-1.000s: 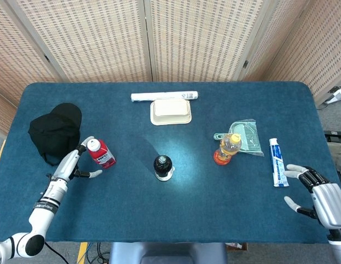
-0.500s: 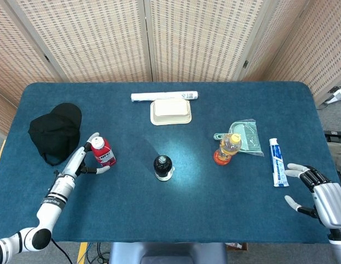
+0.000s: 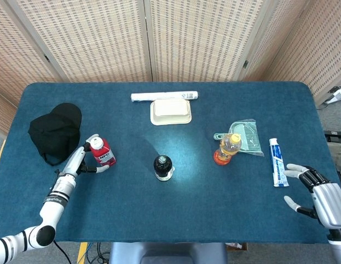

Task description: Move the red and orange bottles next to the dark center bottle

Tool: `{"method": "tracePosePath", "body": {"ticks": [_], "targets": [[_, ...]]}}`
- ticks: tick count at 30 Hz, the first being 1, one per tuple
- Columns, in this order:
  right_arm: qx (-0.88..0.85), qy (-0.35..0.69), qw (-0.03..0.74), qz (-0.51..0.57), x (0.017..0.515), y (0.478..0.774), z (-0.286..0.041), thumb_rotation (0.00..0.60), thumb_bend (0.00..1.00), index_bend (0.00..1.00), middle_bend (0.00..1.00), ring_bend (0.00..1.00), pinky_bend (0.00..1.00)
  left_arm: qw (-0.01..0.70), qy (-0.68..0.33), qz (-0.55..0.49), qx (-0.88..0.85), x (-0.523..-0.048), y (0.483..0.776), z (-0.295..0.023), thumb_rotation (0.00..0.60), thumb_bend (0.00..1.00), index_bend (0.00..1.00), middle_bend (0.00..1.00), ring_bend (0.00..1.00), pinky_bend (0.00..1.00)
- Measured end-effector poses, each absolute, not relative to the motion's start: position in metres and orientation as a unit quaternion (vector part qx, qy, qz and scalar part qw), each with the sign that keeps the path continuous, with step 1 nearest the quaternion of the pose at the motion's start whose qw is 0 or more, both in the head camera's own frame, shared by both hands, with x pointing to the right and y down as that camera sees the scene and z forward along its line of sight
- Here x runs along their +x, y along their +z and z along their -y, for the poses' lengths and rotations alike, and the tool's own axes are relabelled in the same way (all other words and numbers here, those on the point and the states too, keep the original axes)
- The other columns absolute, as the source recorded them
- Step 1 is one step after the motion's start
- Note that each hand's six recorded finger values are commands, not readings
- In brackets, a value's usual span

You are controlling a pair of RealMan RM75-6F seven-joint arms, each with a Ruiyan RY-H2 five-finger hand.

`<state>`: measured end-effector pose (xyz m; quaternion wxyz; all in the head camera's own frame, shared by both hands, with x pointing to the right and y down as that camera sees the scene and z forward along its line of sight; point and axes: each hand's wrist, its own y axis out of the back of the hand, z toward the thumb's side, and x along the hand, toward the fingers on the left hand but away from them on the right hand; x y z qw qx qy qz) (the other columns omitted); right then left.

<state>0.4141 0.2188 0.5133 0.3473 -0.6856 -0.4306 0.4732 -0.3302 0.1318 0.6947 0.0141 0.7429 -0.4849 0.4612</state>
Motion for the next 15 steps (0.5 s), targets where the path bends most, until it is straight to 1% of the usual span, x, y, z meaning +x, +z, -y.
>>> {"method": "tracePosePath", "body": {"ticks": [3,8,10,13,15], "targets": [[-0.685,0.473,0.348,0.431,0.4141,0.5133,-0.2188,0.6,0.2,0.33,0.26,0.21,0.41,0.015,0.466,0.488,0.738,-0.3307,0.6955,-0.1314,0.6,0.06,0.04,0.06,0.09,0.13],[-0.685,0.474,0.346,0.431,0.4146,0.5139,-0.2183,0.6,0.2,0.33,0.26,0.21,0.41,0.022,0.461,0.498,0.734,-0.3293,0.6947,-0.13,0.6,0.06,0.14,0.18,0.13,0.15],[-0.686,0.474,0.346,0.431,0.4147,0.5143,-0.2182,0.6,0.2,0.33,0.26,0.21,0.41,0.027,0.457,0.504,0.732,-0.3285,0.6949,-0.1298,0.6,0.06,0.2,0.24,0.16,0.17],[-0.687,0.474,0.345,0.43,0.4147,0.5147,-0.2178,0.6,0.2,0.33,0.27,0.21,0.41,0.027,0.452,0.517,0.726,-0.3286,0.695,-0.1286,0.6,0.06,0.35,0.39,0.23,0.2],[-0.687,0.473,0.344,0.43,0.4149,0.5146,-0.2175,0.6,0.2,0.33,0.27,0.21,0.41,0.025,0.449,0.529,0.72,-0.329,0.695,-0.1272,0.6,0.06,0.42,0.45,0.27,0.22]]}}
